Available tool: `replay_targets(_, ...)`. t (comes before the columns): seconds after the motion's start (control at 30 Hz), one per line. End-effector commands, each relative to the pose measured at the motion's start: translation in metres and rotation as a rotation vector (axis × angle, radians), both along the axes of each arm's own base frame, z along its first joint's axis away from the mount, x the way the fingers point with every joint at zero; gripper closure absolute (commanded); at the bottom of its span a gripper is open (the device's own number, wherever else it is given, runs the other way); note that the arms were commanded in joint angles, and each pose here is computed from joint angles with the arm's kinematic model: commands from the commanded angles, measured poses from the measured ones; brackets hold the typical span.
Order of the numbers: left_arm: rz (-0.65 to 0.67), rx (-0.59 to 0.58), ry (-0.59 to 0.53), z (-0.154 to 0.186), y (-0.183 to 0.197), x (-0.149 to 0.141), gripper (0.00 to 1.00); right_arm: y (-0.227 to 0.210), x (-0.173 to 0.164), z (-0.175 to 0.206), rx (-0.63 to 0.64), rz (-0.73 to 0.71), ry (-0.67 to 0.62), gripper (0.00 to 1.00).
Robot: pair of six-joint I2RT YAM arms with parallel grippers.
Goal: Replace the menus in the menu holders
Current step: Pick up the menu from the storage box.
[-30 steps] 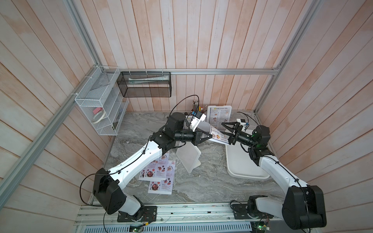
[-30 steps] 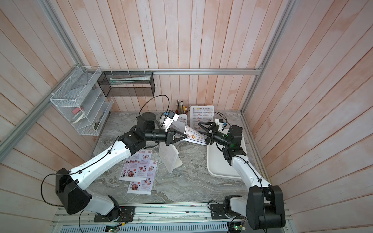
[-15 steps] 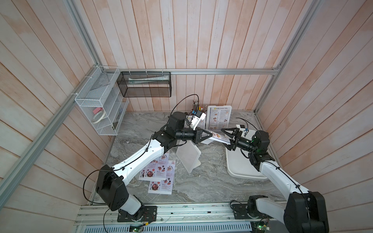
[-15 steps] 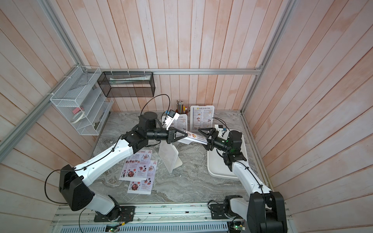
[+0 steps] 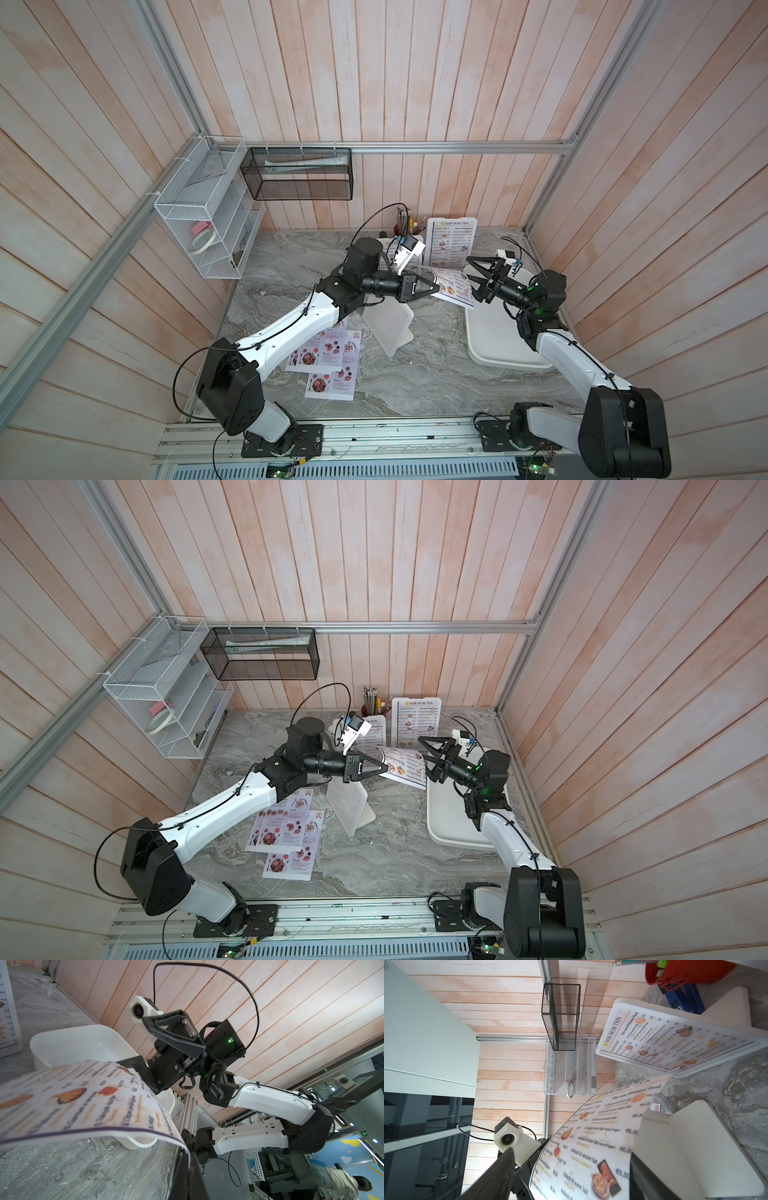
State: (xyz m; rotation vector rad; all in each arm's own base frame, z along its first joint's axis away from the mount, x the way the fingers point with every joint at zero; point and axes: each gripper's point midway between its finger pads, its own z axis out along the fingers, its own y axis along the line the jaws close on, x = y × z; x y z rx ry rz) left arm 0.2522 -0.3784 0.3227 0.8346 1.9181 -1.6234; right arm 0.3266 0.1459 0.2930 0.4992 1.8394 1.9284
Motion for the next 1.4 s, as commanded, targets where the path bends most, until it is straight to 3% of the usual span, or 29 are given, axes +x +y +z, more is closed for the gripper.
replay_targets(0.0, -0.030, -0.051, -0.010, 0.014, 0.006, -0.012, 0.97, -0.001, -0.009, 0.023, 0.001, 0.034, -0.112, 0.20)
replay_targets(0.6, 0.009, -0.045, 0.037, 0.008, 0.015, -0.018, 0.97, -0.009, -0.028, 0.042, 0.044, 0.055, -0.281, 0.25)
replay_targets(0.77, 0.009, -0.026, 0.058, -0.002, 0.017, -0.020, 0.97, -0.008, -0.035, 0.051, 0.042, 0.070, -0.345, 0.37)
replay_targets(1.07, 0.036, -0.007, 0.056, -0.005, 0.021, -0.018, 0.97, -0.008, -0.029, 0.042, 0.003, 0.060, -0.302, 0.60)
replay_targets(1.37, 0.066, 0.010, 0.062, -0.011, 0.030, -0.011, 0.97, -0.008, -0.026, 0.039, -0.092, 0.038, -0.292, 0.76)
